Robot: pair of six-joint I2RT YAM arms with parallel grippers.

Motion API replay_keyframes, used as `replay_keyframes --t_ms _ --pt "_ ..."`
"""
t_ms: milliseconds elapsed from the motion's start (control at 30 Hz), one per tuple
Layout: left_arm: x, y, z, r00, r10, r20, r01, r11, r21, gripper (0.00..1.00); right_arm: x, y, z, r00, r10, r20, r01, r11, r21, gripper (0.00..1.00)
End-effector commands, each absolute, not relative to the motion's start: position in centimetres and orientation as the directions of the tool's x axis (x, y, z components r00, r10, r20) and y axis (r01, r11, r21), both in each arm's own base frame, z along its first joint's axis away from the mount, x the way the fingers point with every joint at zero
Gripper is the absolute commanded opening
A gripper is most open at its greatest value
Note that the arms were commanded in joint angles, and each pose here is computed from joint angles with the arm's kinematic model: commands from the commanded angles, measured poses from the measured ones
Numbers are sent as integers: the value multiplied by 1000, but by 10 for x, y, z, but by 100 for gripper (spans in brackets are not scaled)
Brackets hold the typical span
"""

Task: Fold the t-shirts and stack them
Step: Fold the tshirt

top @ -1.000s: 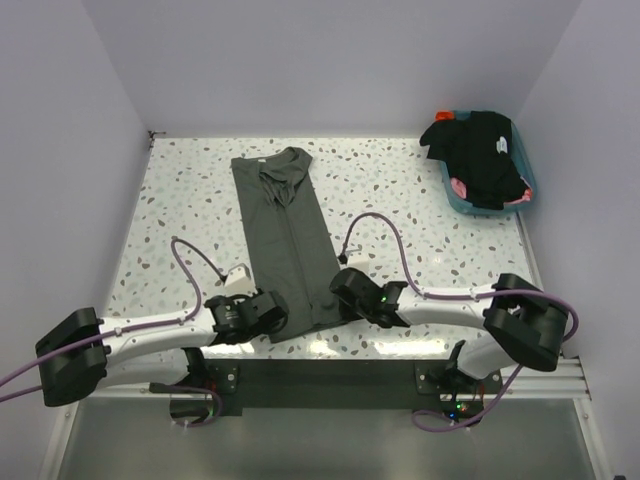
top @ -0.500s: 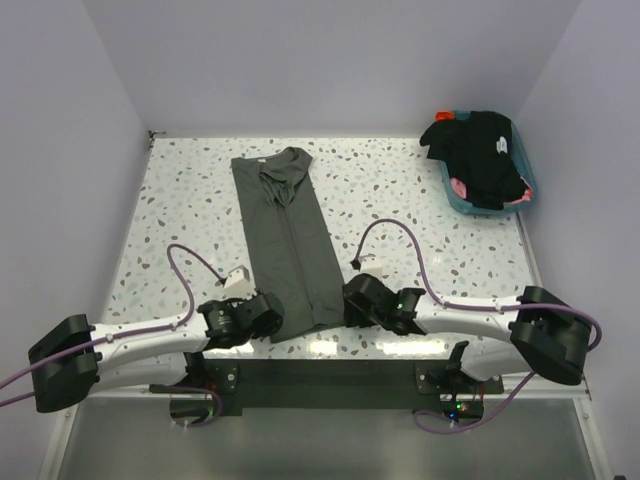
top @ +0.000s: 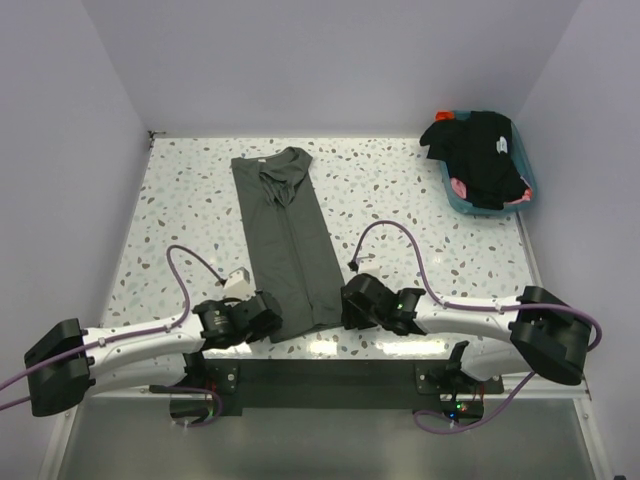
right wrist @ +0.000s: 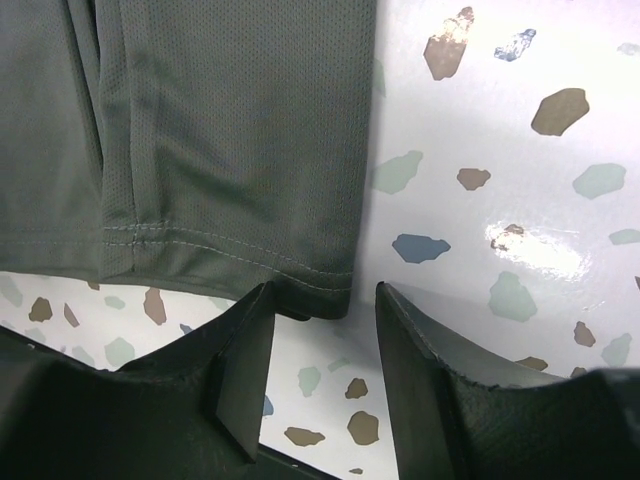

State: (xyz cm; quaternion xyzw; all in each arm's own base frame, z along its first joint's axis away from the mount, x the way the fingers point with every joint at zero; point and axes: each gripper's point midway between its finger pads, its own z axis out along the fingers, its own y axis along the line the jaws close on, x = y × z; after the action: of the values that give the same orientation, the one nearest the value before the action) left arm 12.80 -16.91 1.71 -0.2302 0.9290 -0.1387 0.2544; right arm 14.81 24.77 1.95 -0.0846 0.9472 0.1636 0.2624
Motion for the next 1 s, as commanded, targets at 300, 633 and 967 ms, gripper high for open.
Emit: replay_keyframes --t_ms 300,633,967 --pt "74 -147 -19 -884 -406 -232 -363 908 -208 44 126 243 0 -893 -116 -436 -250 931 264 43" --pt "59 -149 -28 -914 -374 -157 -345 920 -185 31 121 239 -8 -905 -114 -410 -234 938 256 25" --pt "66 -158 -11 -936 -298 -187 -263 945 -194 0 111 231 20 -873 -138 -467 -262 942 211 0"
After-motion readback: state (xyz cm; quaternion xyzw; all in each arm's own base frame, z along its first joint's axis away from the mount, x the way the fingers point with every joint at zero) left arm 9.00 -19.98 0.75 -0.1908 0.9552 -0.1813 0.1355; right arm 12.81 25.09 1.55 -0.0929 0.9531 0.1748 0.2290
